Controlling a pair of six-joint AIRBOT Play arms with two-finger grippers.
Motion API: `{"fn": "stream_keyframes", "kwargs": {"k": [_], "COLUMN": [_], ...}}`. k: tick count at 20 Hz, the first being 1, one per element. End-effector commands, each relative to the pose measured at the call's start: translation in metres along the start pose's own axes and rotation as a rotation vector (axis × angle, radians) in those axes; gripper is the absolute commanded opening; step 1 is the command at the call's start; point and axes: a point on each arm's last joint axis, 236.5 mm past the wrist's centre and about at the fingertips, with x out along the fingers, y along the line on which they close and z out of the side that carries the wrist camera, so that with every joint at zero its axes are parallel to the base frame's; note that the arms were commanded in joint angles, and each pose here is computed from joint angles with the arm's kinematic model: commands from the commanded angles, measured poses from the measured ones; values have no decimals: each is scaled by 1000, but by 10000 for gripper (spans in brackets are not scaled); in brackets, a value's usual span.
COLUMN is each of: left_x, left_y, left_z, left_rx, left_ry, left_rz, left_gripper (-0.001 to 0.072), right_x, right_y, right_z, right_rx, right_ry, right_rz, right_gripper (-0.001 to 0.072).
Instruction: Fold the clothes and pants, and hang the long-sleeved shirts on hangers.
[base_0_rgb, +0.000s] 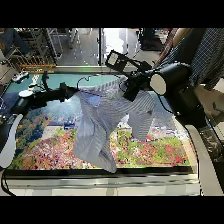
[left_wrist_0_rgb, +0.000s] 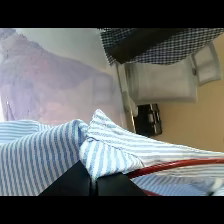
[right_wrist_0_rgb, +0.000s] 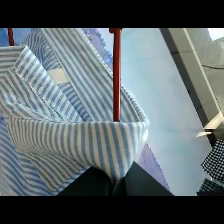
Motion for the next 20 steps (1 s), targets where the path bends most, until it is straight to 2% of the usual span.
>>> {"fn": "stream_keyframes", "kwargs": {"k": [1, 4, 8, 11, 14, 16, 19, 20], "left_x": [-14, -22, -39, -52, -63, -60, -38, -27], "left_y": [-2, -18, -56, -90, -120, -129, -130, -130], "left_z": [-1, -23, -44, -46, -53, -73, -132, -155], "left_rx": [-15, -9, 7, 75, 153, 227, 357, 393], "left_ry": [43, 141, 231, 224, 224, 275, 450, 519], "left_rz": [-2, -51, -106, -123, -119, -68, 34, 52], "left_gripper": [11, 10, 11, 11, 10, 11, 15, 153], "right_x": [4, 11, 37, 58, 62, 55, 27, 12], "right_y": [-1, -14, 13, 37, 23, 10, -10, -18], "right_z": [-21, -46, -73, -107, -137, -135, -114, -104], "right_rx": [-64, -157, -289, -290, 27, 226, 422, 462], "right_ry": [92, 202, 287, 389, 511, 496, 424, 393], "right_rz": [-1, -55, 28, 79, -80, -174, -227, -229], "right_gripper": [23, 23, 22, 22, 23, 23, 23, 23]}}
